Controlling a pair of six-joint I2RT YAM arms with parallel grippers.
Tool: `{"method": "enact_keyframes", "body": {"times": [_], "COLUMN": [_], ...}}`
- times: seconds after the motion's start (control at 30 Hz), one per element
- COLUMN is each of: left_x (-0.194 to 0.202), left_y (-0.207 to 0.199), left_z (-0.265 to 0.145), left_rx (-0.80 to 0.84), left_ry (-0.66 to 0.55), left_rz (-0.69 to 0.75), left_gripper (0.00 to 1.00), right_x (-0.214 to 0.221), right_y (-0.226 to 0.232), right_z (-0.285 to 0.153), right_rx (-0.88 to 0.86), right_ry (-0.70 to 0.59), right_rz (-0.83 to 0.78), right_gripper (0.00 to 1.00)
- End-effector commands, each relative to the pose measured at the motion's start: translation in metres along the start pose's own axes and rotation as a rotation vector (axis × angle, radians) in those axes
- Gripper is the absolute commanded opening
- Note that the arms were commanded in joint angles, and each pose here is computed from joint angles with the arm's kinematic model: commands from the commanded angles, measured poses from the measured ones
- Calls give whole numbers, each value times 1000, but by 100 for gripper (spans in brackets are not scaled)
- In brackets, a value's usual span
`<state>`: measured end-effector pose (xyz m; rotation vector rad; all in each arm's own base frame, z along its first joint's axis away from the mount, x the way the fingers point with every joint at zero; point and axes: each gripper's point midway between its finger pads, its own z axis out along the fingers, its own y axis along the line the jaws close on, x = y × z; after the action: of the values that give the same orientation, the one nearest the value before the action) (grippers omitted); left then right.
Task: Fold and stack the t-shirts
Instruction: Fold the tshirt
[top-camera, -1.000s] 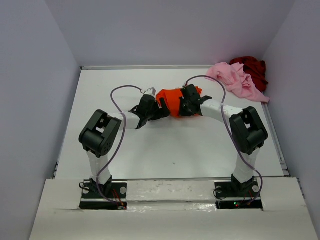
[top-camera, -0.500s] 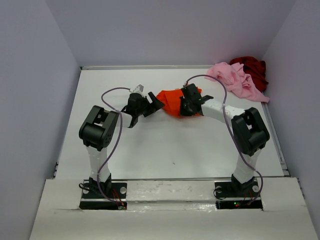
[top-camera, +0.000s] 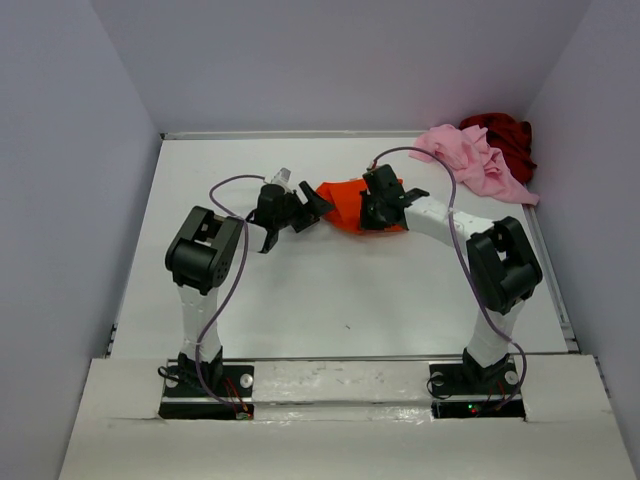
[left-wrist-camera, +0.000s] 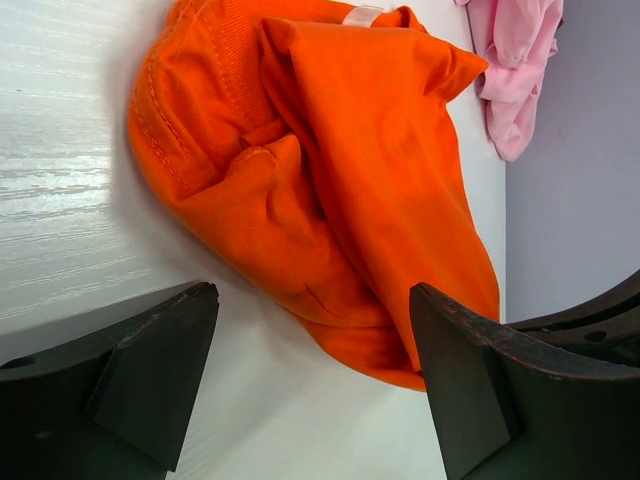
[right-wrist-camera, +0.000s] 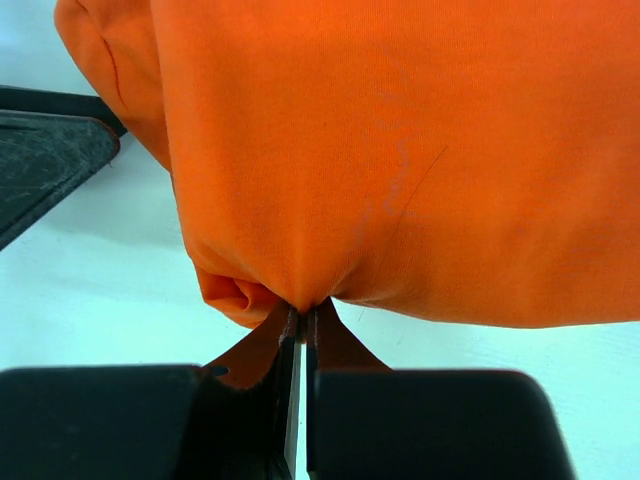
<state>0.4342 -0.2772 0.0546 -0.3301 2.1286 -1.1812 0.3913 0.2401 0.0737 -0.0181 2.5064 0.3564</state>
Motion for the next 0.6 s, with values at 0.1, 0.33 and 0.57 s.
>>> {"method": "enact_keyframes", "body": {"times": [0.1, 0.33, 0.57], "left_x": [17, 28, 26], "left_y": [6, -3, -5], "left_z": [6, 12, 16], "left_rx": [5, 20, 32], "left_ry": [61, 80, 71], "left_rz": [-62, -80, -92], "left_gripper": [93, 93, 93], "right_x": [-40, -44, -41], "right_y": [24, 27, 26], "right_z": [-27, -25, -23], "right_rx": [-60, -63, -60], "right_ry": [-105, -107, -100], "right_rz": [-10, -8, -5], "right_gripper": [0, 0, 0]}}
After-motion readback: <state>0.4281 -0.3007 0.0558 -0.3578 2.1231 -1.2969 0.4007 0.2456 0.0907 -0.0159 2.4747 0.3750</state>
